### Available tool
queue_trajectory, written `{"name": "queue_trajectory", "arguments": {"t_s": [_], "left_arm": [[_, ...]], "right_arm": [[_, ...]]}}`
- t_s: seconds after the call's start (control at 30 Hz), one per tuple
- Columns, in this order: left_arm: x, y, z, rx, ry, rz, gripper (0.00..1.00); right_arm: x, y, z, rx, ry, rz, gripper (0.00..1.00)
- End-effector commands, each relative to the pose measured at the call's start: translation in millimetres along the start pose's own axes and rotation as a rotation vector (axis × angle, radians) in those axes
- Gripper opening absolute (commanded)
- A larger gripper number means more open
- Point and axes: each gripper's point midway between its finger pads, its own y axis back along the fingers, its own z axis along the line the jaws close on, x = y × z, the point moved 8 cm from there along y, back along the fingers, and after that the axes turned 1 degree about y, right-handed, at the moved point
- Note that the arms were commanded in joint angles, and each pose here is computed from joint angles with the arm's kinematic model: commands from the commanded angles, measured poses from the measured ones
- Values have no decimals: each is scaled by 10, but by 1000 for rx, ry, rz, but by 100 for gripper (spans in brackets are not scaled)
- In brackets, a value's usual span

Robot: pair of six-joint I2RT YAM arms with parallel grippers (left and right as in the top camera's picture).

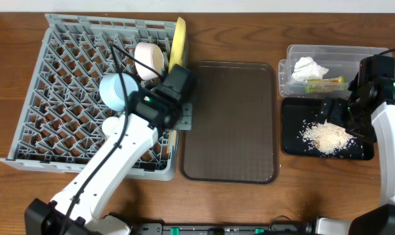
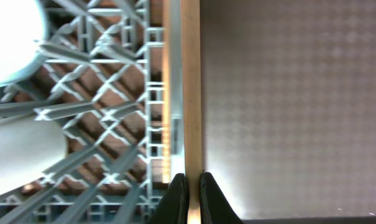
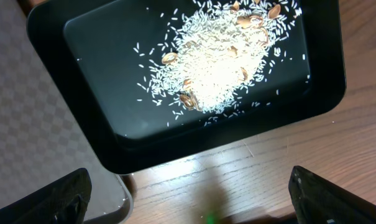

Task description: Sort waste into correct bins and load items into the dishwasher

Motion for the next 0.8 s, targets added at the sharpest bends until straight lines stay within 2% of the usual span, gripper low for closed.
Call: {"name": "queue_trajectory", "arguments": {"t_s": [0.0, 0.17, 0.67, 0.77], "left_arm": [[-73, -99, 181, -37, 15, 21, 6], [-90, -256, 315, -51, 61, 68, 6], [-67, -784, 282, -81, 9, 202, 6], [-65, -822, 280, -84, 8, 210, 10]], "right_arm": [[-14, 44, -18, 0, 4, -17, 99], [-13, 44, -18, 0, 4, -17, 99], [-15, 44, -17, 0, 4, -17, 99], [-17, 44, -18, 0, 4, -18, 99]]}}
